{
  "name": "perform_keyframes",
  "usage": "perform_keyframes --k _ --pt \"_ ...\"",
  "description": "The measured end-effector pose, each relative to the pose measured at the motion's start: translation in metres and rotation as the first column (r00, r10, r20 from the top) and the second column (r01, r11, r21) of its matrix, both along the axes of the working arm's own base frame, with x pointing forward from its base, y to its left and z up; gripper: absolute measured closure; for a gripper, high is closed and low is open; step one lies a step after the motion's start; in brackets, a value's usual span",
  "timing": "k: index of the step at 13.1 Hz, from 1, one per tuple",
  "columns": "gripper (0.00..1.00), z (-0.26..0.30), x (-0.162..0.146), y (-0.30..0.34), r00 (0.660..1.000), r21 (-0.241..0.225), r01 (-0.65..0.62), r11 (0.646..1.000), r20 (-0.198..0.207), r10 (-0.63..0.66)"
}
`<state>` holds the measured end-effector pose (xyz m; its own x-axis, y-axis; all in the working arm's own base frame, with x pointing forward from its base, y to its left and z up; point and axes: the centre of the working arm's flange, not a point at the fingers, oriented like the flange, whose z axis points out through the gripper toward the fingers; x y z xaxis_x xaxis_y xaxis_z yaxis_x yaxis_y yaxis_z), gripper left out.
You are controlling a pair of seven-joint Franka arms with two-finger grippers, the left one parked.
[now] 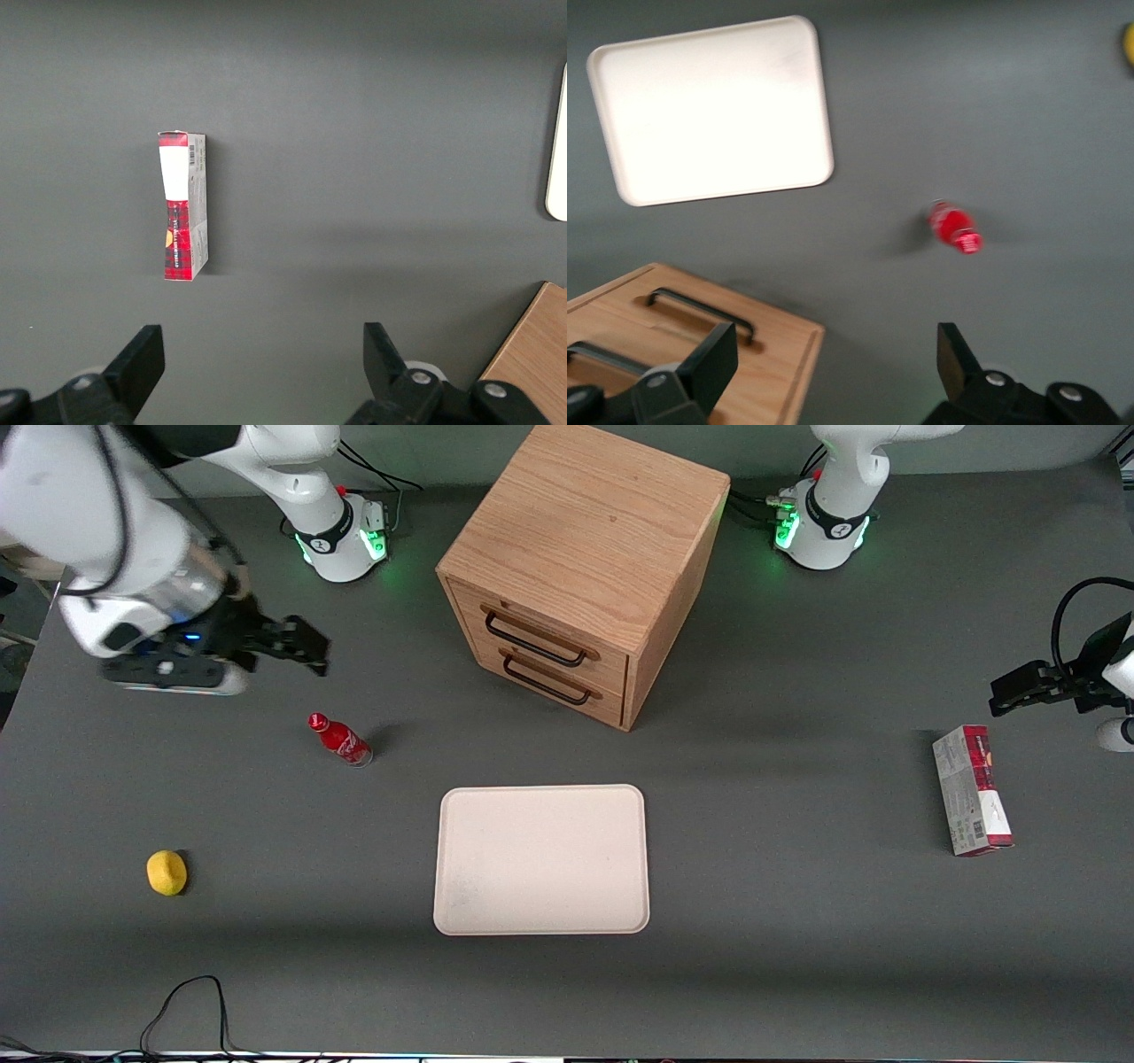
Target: Open upper drawer
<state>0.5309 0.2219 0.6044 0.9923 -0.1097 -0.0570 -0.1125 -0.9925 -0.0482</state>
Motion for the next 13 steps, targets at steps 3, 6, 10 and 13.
perform_keyframes --k 3,6,10,13 --pt "0.0 -0.016 -0.006 0.061 0.987 0.04 -0.154 0.987 -0.028 0.155" --pt "0.0 -0.027 -0.023 0.118 0.907 0.105 -0.415 0.904 -0.022 0.42" --pt "0.0 -0.055 -0.053 0.178 0.745 0.198 -0.648 0.735 -0.036 0.666" --pt "0.0 -0.077 -0.052 0.19 0.595 0.25 -0.777 0.577 -0.006 0.804"
